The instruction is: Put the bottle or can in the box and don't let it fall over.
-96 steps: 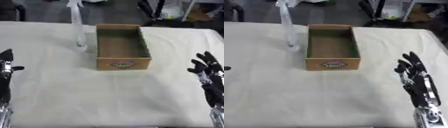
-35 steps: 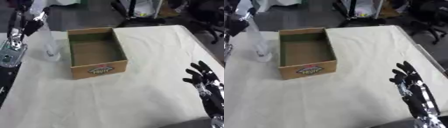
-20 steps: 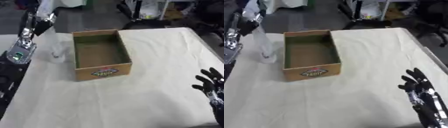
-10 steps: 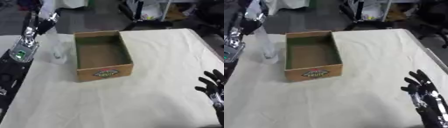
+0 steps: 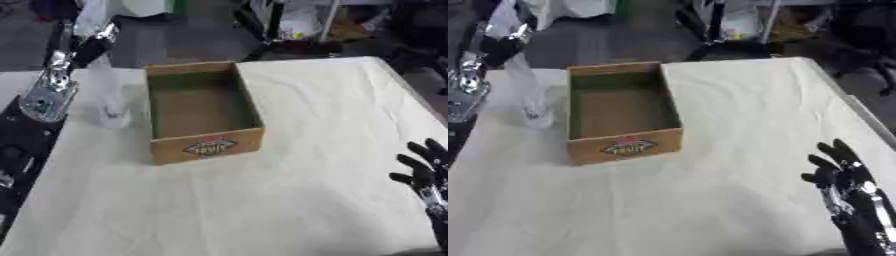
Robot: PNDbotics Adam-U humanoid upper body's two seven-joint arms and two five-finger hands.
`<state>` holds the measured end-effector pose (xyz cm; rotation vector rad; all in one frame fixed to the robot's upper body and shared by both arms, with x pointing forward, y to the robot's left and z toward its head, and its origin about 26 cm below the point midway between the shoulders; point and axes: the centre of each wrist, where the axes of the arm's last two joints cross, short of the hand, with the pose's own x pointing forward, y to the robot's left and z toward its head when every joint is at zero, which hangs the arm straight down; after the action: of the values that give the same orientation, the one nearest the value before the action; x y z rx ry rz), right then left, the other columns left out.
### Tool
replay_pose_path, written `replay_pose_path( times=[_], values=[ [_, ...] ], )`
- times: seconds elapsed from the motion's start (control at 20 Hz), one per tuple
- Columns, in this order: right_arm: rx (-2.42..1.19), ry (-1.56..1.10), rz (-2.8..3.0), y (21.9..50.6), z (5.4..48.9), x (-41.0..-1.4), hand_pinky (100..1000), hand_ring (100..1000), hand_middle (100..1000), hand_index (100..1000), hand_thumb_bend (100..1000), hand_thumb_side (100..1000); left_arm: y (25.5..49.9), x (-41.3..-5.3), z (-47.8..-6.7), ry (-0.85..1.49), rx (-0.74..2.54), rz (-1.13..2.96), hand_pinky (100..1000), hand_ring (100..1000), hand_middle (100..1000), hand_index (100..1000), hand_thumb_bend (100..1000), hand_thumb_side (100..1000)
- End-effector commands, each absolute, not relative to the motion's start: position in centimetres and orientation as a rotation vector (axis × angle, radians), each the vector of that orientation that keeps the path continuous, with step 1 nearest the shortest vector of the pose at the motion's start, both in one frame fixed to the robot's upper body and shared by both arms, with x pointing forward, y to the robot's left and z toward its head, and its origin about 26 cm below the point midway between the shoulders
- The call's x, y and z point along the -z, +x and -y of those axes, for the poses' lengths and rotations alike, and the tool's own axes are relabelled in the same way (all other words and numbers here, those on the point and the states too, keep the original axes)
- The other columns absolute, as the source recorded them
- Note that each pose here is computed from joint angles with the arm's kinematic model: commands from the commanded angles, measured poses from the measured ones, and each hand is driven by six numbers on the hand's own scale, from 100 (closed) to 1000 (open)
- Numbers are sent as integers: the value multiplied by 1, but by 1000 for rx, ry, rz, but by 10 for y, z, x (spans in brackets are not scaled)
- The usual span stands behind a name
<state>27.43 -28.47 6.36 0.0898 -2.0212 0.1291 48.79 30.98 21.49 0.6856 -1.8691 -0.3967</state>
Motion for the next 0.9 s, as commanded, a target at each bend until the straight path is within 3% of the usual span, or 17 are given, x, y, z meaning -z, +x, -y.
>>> replay_pose_path(
  times=[0.05,0.35,0.6,0.9],
  values=[
    [-158,82,2043,275,288,-71,744,891,913,1000,202,425,488,-235,-313,712,401,1905,559,931,822,836,280,525],
    [-157,81,2041,275,287,-71,744,892,913,1000,200,424,489,-234,-313,707,394,1901,504,883,773,779,100,374],
    [-155,81,2041,275,287,-71,743,892,913,1000,200,425,489,-234,-313,687,366,1913,423,790,644,677,100,284],
    [-152,83,2040,275,287,-70,743,892,913,1000,198,425,488,-234,-309,643,325,1957,286,590,425,504,100,360]
  ],
)
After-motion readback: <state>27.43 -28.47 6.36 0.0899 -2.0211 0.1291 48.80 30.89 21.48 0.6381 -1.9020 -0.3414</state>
